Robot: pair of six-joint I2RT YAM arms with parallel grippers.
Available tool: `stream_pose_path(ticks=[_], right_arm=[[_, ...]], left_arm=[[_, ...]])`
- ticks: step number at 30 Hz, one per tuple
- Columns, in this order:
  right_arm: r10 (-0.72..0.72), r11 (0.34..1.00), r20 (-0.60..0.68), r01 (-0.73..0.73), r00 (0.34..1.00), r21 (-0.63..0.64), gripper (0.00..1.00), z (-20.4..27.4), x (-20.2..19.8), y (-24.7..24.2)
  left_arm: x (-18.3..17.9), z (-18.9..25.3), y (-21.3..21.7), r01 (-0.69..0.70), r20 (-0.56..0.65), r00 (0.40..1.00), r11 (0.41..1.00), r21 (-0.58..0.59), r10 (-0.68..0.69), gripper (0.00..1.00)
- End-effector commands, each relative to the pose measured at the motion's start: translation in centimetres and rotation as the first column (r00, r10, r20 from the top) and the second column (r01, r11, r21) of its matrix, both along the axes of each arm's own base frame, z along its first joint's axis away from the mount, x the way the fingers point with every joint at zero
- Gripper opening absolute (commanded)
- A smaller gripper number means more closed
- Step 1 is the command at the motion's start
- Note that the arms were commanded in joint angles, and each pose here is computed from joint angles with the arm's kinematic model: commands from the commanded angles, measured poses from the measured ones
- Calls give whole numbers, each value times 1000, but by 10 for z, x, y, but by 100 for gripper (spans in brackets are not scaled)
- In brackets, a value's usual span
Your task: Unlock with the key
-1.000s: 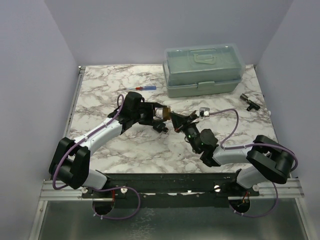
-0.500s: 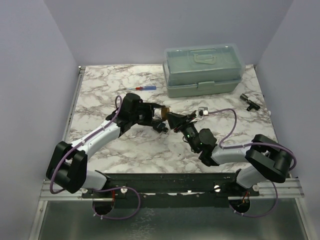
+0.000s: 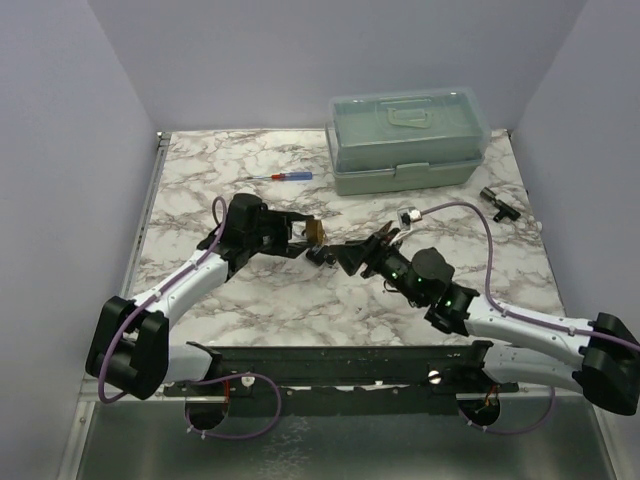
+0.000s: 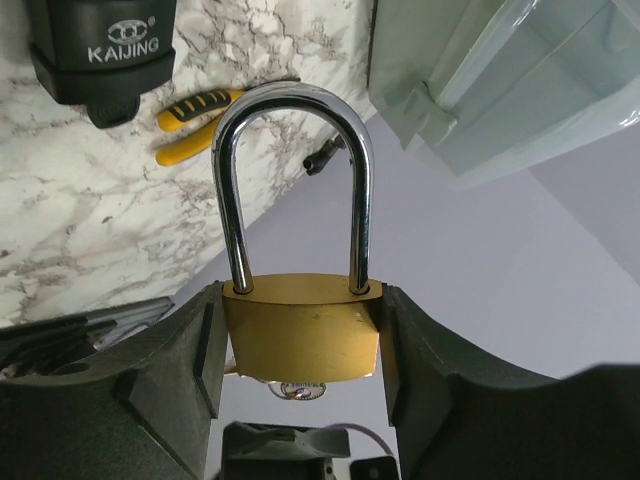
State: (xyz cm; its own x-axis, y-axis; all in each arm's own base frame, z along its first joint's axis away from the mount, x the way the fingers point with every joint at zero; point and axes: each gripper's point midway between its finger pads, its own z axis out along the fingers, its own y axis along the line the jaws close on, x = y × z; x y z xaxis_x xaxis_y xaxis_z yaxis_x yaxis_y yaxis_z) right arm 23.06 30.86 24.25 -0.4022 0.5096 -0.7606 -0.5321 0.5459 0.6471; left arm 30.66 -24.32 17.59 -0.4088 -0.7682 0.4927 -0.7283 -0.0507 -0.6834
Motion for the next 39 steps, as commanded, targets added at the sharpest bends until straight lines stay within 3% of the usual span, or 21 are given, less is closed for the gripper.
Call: stream_pose_path(ticks=[1,4,8,14,19,39], right_arm=[[17,965,-222,-74,975,-252,67,-48,-19,-10],[14,903,-280,-132,960,-408,67,-56,-20,-9],[72,854,-323,-225,944,-469,66,-55,-24,4],[134,814,-340,-299,931,-498,49,-58,-20,25],[159,812,-345,-321,925,-487,40,-63,-18,35],[149,834,-346,-306,926,-459,37,-68,-7,52]], left_arm=[[7,19,7,38,170,984,995,92,-53,0],[5,10,9,102,189,972,974,203,-141,0],[0,3,8,174,211,948,944,281,-237,0],[-7,2,18,203,216,926,893,401,-308,0],[-14,4,23,195,232,922,888,416,-311,0],[-30,7,8,255,252,888,869,425,-384,0]])
